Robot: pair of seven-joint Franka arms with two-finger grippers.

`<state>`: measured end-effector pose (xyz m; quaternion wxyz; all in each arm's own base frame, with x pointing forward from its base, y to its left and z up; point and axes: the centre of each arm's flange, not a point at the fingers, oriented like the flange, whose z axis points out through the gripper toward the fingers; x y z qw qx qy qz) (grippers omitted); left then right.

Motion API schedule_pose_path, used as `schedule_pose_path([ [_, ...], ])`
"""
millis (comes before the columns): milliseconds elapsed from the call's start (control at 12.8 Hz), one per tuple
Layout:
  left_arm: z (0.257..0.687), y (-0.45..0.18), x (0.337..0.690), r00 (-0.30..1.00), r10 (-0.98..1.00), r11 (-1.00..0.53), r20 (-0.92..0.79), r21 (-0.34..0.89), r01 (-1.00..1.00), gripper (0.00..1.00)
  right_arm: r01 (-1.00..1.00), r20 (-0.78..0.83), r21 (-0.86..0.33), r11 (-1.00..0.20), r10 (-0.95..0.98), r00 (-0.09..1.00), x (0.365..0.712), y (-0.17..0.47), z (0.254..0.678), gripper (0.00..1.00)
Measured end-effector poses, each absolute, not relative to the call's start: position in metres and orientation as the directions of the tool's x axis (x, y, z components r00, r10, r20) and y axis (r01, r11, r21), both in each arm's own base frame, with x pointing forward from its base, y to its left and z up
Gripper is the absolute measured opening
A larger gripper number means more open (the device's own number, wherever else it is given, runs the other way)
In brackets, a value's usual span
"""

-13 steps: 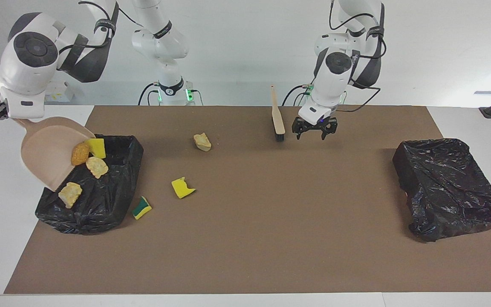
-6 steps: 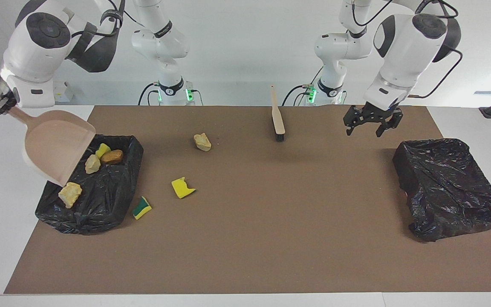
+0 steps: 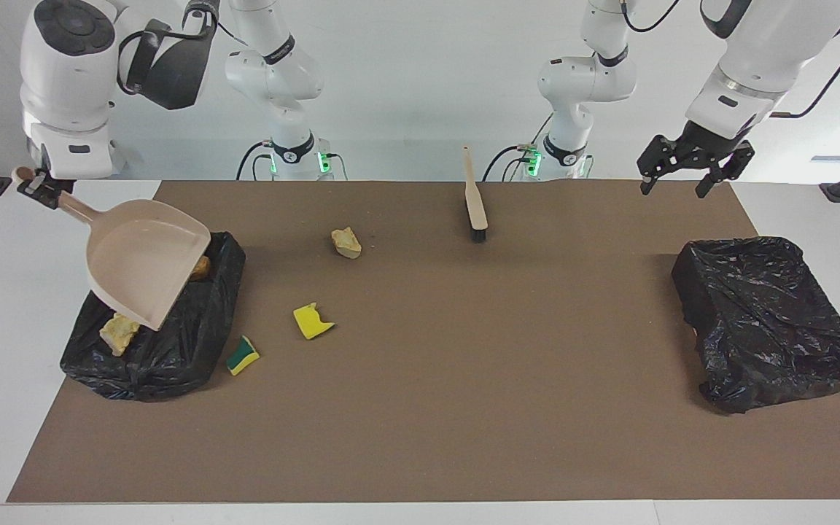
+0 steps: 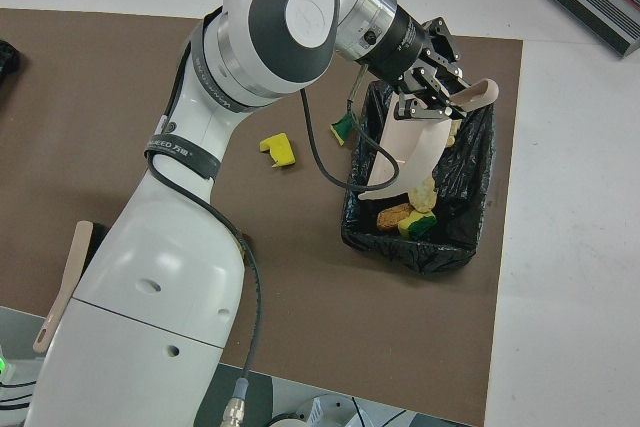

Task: Sweep and dump trash in bin
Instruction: 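Tilt the dustpan with the right gripper to dump debris into the bin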

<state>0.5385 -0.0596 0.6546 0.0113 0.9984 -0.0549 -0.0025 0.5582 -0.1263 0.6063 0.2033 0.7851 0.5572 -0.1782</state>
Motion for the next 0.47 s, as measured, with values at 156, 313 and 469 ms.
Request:
schedule_pose_path([
  [156, 0.658, -0.056, 0.536, 0.994, -0.108, -0.994, -0.034, 0.020, -0.107, 1.00, 0.874, -0.409, 0.153, -0.461, 0.776, 0.481, 0.553, -0.131, 0.603, 0.32],
  [313, 0.659, -0.058, 0.533, 0.992, -0.112, -0.994, -0.050, 0.020, -0.111, 1.00, 0.770, -0.323, 0.157, -0.619, 0.704, 0.632, 0.549, -0.119, 0.600, 0.32],
  [469, 0.662, -0.057, 0.531, 0.992, -0.112, -0.994, -0.055, 0.019, -0.111, 1.00, 0.643, -0.254, 0.152, -0.750, 0.599, 0.759, 0.547, -0.094, 0.598, 0.32],
])
